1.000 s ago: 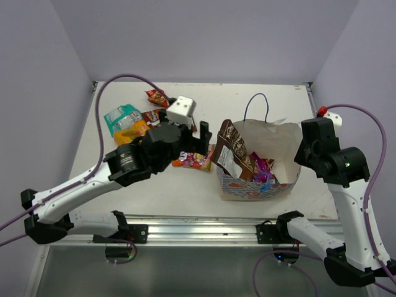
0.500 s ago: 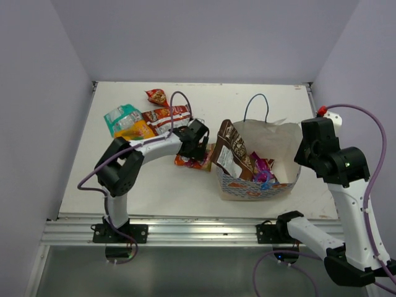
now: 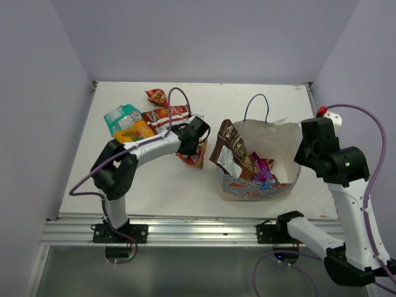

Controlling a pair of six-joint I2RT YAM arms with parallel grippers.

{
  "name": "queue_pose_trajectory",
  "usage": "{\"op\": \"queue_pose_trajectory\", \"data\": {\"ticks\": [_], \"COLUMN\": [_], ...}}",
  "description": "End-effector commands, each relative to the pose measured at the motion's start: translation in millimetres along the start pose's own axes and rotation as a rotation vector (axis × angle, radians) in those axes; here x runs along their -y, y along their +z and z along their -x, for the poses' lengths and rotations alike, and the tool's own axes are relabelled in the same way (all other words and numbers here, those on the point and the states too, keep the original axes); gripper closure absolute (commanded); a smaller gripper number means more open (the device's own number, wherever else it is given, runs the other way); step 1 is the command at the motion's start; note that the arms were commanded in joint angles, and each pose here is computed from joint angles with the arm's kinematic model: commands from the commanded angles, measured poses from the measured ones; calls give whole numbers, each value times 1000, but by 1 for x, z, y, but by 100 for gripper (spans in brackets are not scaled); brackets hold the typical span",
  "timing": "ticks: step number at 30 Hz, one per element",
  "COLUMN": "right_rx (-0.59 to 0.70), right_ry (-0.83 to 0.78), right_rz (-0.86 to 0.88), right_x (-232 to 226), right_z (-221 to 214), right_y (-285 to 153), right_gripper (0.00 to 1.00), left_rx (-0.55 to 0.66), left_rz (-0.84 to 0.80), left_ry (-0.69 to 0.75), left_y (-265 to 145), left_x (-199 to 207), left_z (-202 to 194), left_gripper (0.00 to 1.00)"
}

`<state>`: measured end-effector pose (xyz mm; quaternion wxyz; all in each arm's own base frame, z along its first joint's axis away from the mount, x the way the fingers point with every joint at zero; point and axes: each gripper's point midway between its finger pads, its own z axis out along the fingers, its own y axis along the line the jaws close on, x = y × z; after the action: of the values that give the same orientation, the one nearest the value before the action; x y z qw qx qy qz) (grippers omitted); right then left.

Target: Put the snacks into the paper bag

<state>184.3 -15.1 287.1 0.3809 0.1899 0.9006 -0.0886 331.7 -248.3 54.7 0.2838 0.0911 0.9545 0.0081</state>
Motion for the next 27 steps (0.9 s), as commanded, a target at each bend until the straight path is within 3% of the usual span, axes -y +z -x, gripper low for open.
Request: {"op": "queue_pose_trajectory", "data": {"ticks": [1,2,3,5,6,10,12,16,20,24,25,26,27], "right_rx": [-119,-119,-118,-119,-120,-120,-121,-121,-120,-118,-118,-121,-124], "right_ry": [-74,-75,-75,-75,-74,-73,-72,-68,-67,-64,-63,-63,-65], "right_rz": [-102,-103,-104,-103,-104,-102,-103,-101,-100,-100,-98,-98,-96], "right_x": [31,32,32,32,31,30,31,31,32,33,33,33,33], "right_z": [-29,-28,-28,-28,-28,-28,-28,-29,-29,-30,-31,-31,-32], "right_y": [-15,-15,-15,-15,-14,-14,-14,-15,-17,-17,-18,-17,-17], "right_gripper": [100,100,100,100,100,100,100,100,100,100,100,100,100], "left_rx": [240,290,422,521,616,617,555,453,332,278,261,239,255], "left_rz": [48,-24,-121,-211,-306,-524,-649,-735,-717,-682,-681,-678,-688], "left_ry": [-87,-100,-141,-118,-100,-39,-31,25,98,170,186,204,208], "left_y": [-94,-118,-171,-219,-268,-328,-336,-315,-277,-254,-250,-242,-249], "left_x": [-30,-20,-12,-1,18,75,103,145,167,174,176,181,183], "left_z": [89,109,154,182,205,203,187,140,98,81,77,73,78], "left_gripper": [100,100,100,100,100,100,100,100,100,100,91,72,35]}}
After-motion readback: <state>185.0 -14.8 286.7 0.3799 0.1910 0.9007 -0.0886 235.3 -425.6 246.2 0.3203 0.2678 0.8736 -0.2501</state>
